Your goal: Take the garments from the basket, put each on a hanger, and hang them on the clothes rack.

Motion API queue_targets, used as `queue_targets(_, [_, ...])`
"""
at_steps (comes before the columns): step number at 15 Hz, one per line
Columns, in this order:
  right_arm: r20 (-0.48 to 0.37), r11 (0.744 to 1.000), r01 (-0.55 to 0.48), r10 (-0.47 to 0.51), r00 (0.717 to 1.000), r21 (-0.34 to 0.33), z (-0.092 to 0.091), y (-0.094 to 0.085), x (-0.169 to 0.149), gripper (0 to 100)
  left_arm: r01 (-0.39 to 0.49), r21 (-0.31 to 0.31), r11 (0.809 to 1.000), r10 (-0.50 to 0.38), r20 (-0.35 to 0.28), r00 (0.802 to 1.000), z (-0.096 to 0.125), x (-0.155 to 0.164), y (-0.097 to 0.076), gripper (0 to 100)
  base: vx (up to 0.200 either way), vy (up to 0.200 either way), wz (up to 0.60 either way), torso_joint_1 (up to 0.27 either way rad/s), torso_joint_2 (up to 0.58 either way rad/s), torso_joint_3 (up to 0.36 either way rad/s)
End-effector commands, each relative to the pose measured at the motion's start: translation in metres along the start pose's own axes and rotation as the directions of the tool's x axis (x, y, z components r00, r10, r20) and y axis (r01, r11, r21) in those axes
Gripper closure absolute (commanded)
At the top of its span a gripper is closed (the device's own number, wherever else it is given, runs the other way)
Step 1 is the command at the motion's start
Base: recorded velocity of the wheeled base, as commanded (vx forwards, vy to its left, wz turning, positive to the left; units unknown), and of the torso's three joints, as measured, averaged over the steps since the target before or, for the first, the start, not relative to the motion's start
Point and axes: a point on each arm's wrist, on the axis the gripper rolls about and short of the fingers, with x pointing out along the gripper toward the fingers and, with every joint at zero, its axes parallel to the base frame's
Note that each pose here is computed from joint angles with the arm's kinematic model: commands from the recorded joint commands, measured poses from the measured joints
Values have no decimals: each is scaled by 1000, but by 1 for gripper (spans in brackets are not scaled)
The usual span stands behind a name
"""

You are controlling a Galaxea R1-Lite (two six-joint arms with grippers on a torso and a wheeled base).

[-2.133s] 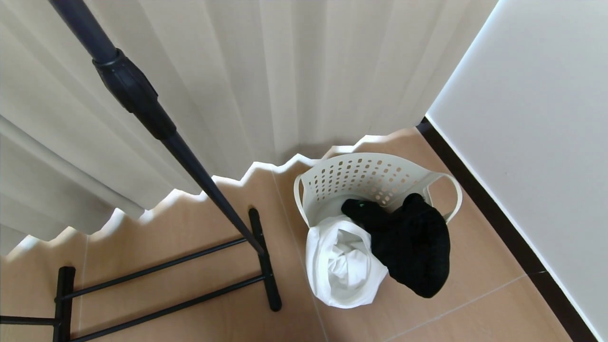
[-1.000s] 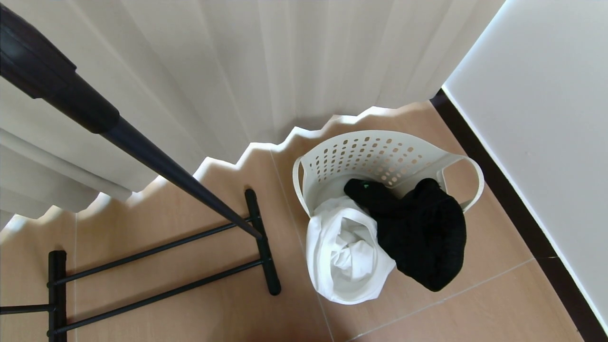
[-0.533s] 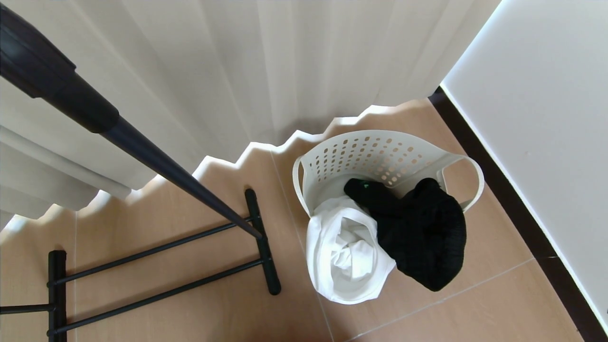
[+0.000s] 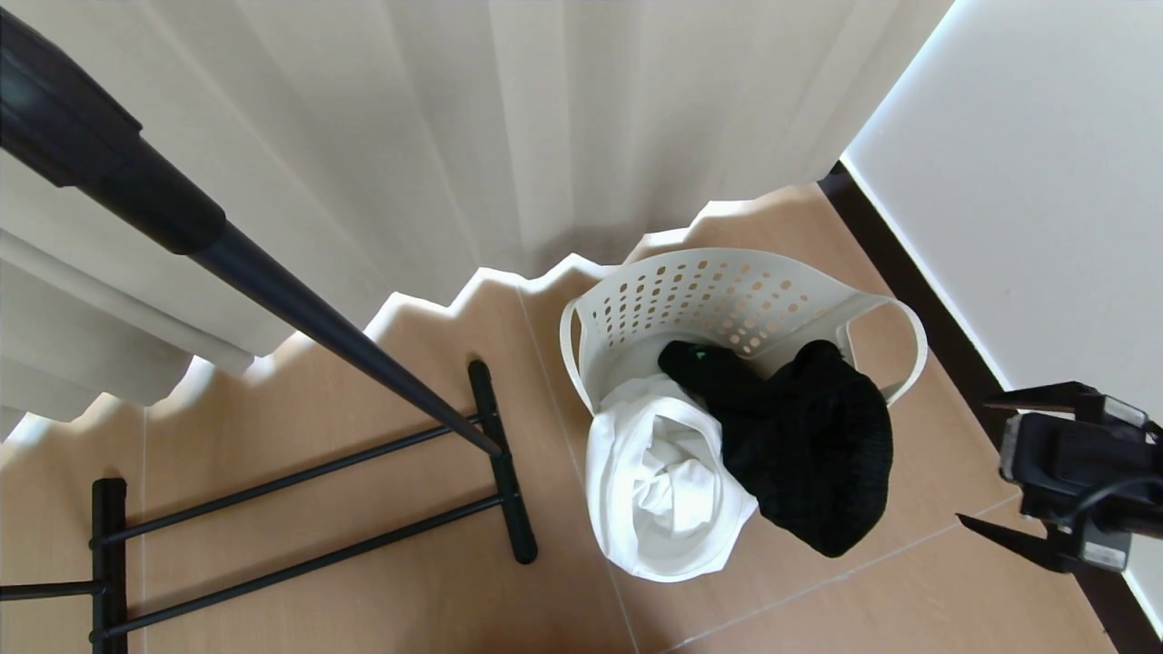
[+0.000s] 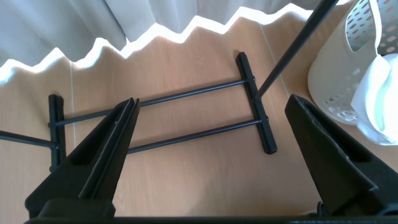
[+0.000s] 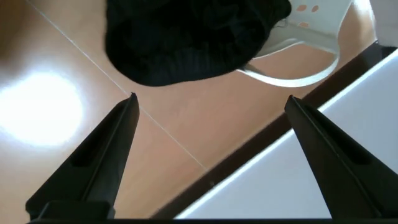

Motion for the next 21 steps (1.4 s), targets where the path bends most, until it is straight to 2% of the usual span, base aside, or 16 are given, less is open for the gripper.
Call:
queue_targets(1, [-84,995,-62,55,995,-79,18,-17,52,0,-1,0,1000,1,-1,1000,0,0,0,0,0,0,0,0,0,0])
queue_targets(6, [-78,998,41,-44,996,-42,23,-28,94,0,-2,0,1000,2,0,1000,0,0,0,0,0,0,0,0,0,0])
queue_targets(9, [-111,999,47,-50,993,-28,24,-33,110,0,-1,0,1000,1,-1,1000,0,0,0,0,0,0,0,0,0,0])
queue_targets(11, [-113,997,59,-53,992,56,26,-40,122,0,-1,0,1000,1,-1,1000,0,0,0,0,0,0,0,0,0,0])
queue_targets(12, [-108,995,65,-57,992,70,29,-42,126,0,-1,0,1000,1,-1,1000,0,0,0,0,0,0,0,0,0,0])
queue_targets(15, [-127,993,85,-75,989,77,32,-47,134,0,-1,0,1000,1,-1,1000,0,0,0,0,0,0,0,0,0,0])
queue_targets(17, [-125,988,96,-81,989,121,35,-53,146,0,-1,0,1000,1,-1,1000,0,0,0,0,0,0,0,0,0,0])
queue_targets(21, [-115,984,123,-108,987,131,40,-64,157,0,-1,0,1000,1,-1,1000,0,0,0,0,0,0,0,0,0,0])
